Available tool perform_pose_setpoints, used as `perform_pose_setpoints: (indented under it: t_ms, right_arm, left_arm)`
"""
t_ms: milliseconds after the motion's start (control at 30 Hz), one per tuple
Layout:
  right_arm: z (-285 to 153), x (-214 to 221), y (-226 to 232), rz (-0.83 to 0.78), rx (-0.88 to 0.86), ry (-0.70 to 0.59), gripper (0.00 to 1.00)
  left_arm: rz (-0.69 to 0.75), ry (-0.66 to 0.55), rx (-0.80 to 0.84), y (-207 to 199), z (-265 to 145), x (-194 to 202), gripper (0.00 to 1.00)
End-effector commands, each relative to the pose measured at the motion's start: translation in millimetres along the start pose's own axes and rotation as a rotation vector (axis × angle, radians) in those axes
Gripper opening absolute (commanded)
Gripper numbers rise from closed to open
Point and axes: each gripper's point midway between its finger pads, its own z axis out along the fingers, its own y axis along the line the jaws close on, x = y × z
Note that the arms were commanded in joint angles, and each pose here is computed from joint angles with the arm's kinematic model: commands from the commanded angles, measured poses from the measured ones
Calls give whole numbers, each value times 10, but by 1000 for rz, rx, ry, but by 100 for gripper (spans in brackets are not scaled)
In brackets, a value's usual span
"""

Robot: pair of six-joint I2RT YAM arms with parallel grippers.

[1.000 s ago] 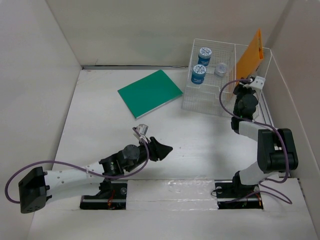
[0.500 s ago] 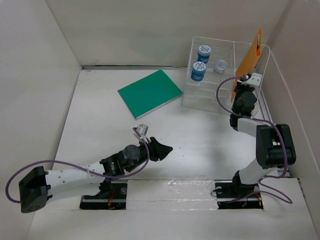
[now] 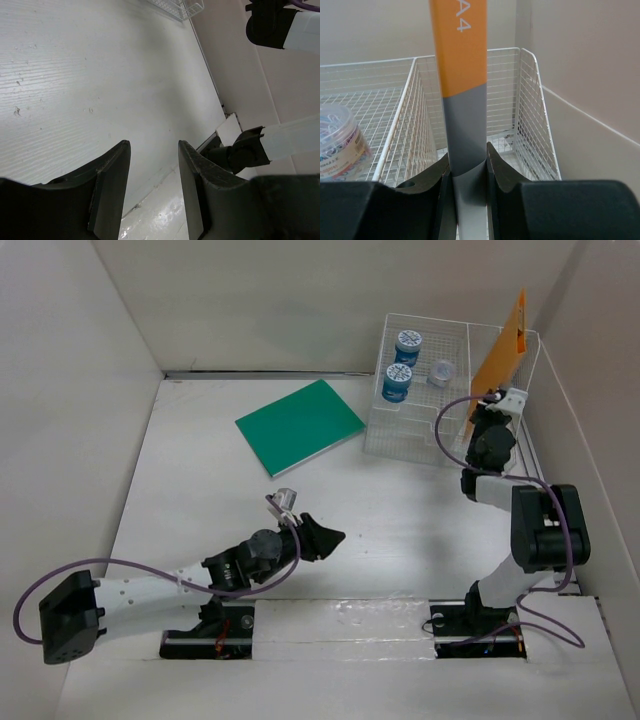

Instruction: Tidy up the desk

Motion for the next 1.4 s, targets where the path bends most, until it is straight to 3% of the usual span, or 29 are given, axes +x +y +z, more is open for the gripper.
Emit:
perform_pose_setpoints:
  t_ms: [0, 233, 633, 1000, 1367]
  right_arm:
    - [173, -755, 23, 126, -39, -238, 0]
    - [42, -1003, 3, 173, -81, -327, 0]
    - [231, -635, 56, 130, -59, -284, 0]
    - [303, -839, 93, 163, 8, -366, 0]
    - [174, -160, 170, 133, 14, -211, 0]
  left_arm:
    - [-4, -46, 13, -38, 30, -94, 39]
    - [10, -45, 1, -19, 87, -75, 39]
    - [24, -42, -3, 3, 126, -47, 39]
    - [17, -34, -16, 10, 179, -20, 39]
    - [21, -27, -10, 7, 184, -1, 39]
